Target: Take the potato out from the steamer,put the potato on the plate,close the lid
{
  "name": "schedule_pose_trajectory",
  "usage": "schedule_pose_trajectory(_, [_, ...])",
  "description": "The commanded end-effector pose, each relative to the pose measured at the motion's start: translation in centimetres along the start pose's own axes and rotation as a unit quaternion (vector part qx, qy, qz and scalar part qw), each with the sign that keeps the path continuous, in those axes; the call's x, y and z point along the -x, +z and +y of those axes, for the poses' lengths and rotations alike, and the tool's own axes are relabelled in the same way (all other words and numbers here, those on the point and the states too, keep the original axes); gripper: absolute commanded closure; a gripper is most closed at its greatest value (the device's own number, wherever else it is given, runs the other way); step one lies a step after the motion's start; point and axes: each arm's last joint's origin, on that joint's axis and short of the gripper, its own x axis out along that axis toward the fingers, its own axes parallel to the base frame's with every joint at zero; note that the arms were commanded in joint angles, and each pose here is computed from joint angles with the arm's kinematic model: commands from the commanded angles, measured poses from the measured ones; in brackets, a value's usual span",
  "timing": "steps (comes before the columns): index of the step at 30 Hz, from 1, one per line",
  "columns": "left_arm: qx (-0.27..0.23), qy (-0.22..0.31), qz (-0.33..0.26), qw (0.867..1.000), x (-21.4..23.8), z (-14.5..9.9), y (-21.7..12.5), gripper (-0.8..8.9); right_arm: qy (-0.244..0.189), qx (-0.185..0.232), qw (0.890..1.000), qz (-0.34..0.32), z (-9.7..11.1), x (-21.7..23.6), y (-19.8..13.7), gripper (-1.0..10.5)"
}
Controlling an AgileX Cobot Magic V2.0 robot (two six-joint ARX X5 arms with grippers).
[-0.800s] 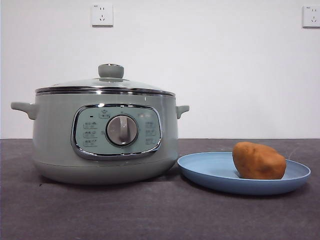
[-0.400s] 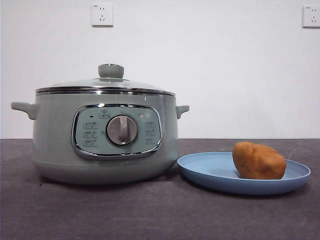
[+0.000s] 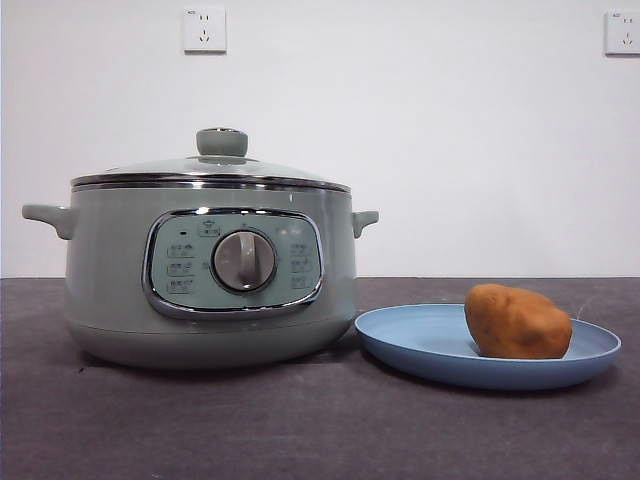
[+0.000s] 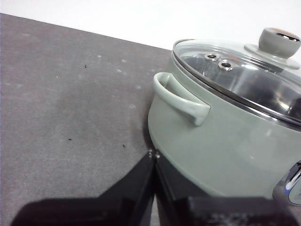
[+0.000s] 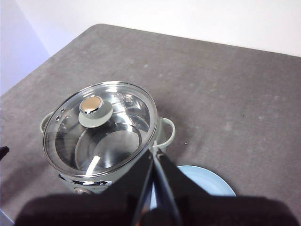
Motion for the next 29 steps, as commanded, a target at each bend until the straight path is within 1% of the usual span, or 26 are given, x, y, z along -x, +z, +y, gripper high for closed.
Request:
schedule_pose_trajectory(1, [0.002, 0.004, 0.009, 1.000, -0.1, 0.1, -0.3, 8.17, -0.015, 0.031, 0.999, -0.008, -0.4, 0.6, 0.1, 9.5])
schedule_pose_trajectory(3, [0.002, 0.004, 0.009, 1.000, -0.1, 0.1, -0.3, 8.17, -0.036, 0.034, 0.999, -0.011, -1.1, 0.9, -0.1, 9.5])
schedule_pose_trajectory(5, [0.002, 0.004, 0.009, 1.000, -0.1, 0.1, -0.3, 8.17, -0.052, 0.028, 0.998, -0.018, -1.8, 1.1, -0.5, 9.5])
schedule_pose_trajectory(8, [0.002, 0.004, 0.009, 1.000, -0.1, 0.1, -0.3, 8.17, -0.078, 0.009, 0.996, -0.031, -2.6, 1.3, -2.2, 9.5])
schedule_pose_trajectory(10, [0.002, 0.004, 0.009, 1.000, -0.1, 0.1, -0.3, 8.17, -0.095, -0.007, 0.995, -0.041, -3.1, 1.3, -4.1, 9.5])
schedule_pose_trajectory(13, [0.002, 0.004, 0.009, 1.000, -0.1, 0.1, -0.3, 8.17, -0.124, -0.023, 0.990, -0.067, -3.8, 1.0, -7.9, 9.5])
schedule_pose_trajectory(18, [0.002, 0.004, 0.009, 1.000, -0.1, 0.1, -0.3, 8.17, -0.160, -0.059, 0.979, -0.113, -4.5, 0.1, -15.2, 9.5])
schedule_pose_trajectory(21, [0.002, 0.004, 0.009, 1.000, -0.1, 0.1, -0.3, 8.17, -0.174, -0.075, 0.973, -0.131, -4.7, -0.6, -19.0, 9.5])
schedule_pose_trajectory(24, [0.002, 0.004, 0.009, 1.000, -0.1, 0.1, -0.3, 8.17, -0.181, -0.081, 0.970, -0.141, -4.9, -1.5, -22.1, 9.5])
schedule_pose_trajectory(29, [0.002, 0.004, 0.009, 1.000, -0.1, 0.1, -0.3, 8.17, -0.180, -0.094, 0.964, -0.172, -4.9, -2.6, -25.7, 9.5])
